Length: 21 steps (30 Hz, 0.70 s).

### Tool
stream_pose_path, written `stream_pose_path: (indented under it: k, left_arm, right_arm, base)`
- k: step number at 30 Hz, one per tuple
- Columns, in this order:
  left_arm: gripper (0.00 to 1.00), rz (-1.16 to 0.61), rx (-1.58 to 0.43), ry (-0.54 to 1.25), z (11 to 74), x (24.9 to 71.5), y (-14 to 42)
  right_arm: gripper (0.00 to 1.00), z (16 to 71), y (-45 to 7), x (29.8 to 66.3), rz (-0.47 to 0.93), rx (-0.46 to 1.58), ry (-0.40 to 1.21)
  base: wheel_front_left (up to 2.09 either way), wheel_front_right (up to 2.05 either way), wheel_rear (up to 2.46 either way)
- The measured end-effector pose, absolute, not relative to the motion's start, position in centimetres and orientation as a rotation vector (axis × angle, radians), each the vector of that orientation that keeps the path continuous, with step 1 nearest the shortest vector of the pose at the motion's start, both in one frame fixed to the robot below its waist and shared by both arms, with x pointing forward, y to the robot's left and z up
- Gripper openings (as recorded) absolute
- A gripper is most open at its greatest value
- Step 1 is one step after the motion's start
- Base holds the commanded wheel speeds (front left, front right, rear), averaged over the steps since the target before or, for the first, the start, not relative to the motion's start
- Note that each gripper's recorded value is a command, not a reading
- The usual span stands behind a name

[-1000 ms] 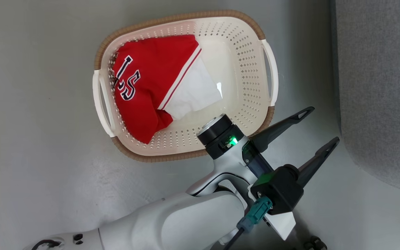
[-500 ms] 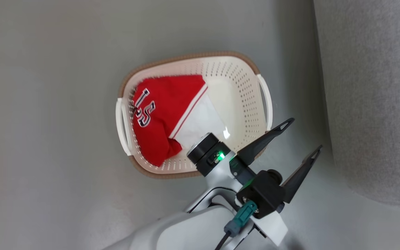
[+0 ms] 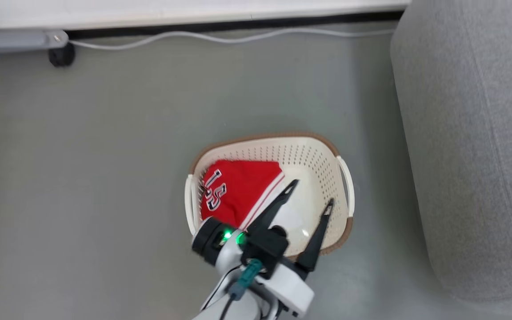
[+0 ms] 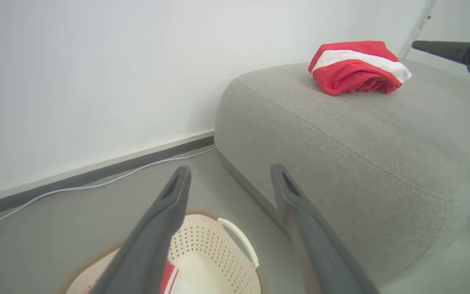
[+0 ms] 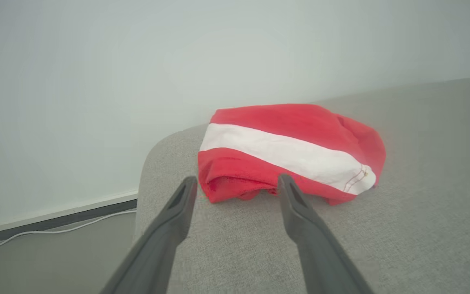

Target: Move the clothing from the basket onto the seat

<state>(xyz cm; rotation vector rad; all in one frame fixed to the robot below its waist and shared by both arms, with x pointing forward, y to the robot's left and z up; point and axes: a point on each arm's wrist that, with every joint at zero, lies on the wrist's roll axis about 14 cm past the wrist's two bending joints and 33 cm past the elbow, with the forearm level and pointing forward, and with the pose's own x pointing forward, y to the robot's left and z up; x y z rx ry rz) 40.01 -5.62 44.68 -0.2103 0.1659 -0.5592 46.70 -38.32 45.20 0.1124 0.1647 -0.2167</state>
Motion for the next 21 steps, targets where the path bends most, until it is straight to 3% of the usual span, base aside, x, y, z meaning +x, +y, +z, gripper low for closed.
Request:
stream_pose_path:
  k: [21]
  left_arm:
    - [1.00, -0.028, -0.151, 0.091, 46.0, 35.7, 12.7]
  right_arm:
    - [1.00, 51.4, -21.1, 44.3, 0.185, 0.146, -0.039]
  base:
    - [0.00, 0.00, 0.00]
